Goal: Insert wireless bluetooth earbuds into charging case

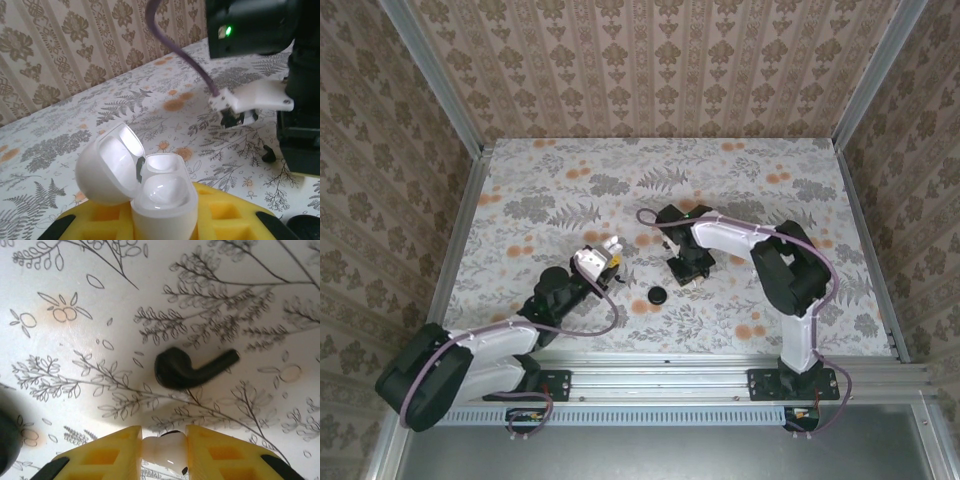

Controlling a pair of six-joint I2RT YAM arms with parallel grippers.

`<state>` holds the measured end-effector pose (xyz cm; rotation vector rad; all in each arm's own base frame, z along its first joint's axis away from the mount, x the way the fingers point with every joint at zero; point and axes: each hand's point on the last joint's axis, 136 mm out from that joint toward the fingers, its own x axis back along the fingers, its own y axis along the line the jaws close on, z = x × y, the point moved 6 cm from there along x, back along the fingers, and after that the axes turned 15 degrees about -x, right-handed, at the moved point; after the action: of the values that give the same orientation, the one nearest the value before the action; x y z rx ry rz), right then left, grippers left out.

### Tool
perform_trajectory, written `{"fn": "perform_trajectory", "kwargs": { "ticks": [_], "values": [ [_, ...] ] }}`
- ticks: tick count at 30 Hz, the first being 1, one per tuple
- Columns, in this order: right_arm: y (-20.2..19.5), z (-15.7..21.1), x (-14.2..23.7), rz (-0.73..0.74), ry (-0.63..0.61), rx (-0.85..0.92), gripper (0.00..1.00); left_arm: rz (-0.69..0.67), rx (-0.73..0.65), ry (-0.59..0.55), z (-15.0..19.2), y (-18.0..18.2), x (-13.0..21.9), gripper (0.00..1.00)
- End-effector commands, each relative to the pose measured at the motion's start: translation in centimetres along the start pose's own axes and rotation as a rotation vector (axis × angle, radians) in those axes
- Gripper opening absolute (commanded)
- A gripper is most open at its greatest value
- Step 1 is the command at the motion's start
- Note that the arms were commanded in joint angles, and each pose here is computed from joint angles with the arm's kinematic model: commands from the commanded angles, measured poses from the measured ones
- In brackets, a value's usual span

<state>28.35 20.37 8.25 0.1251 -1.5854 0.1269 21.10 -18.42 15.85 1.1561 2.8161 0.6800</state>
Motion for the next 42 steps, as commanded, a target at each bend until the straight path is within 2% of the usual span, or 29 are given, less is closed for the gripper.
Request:
{"fn": "perform_trajectory", "kwargs": {
  "ticks": [1,10,18,25,34,42],
  "values": [
    [0.7,-0.7,2.2,-0.112,-0.149,-0.106,0.28,-0.009,0.033,-0.076,-1.5,0.7,-0.6,0.10],
    [1.9,-0.8,6.2,-0.466,-0.472,-0.245,0.27,0.072,0.022,-0.137,-1.6,-0.5,-1.9,0.10],
    [2.6,-0.3,11.1,-0.696,-0.688,-0.152,0.27,0.173,0.024,-0.240,-2.9,-1.4,-2.7,0.10],
    [2.6,0.3,16.2,-0.822,-0.892,-0.074,0.28,0.204,0.007,-0.300,-4.4,-1.3,-3.1,0.10],
    [5.2,1.6,19.8,-0.920,-0.948,0.087,0.28,0.276,-0.002,-0.382,-6.4,-1.5,-3.3,0.10],
    [6.2,2.1,20.1,-0.948,-0.962,0.130,0.28,0.291,-0.011,-0.405,-7.0,-1.5,-3.4,0.10]
  ]
}}
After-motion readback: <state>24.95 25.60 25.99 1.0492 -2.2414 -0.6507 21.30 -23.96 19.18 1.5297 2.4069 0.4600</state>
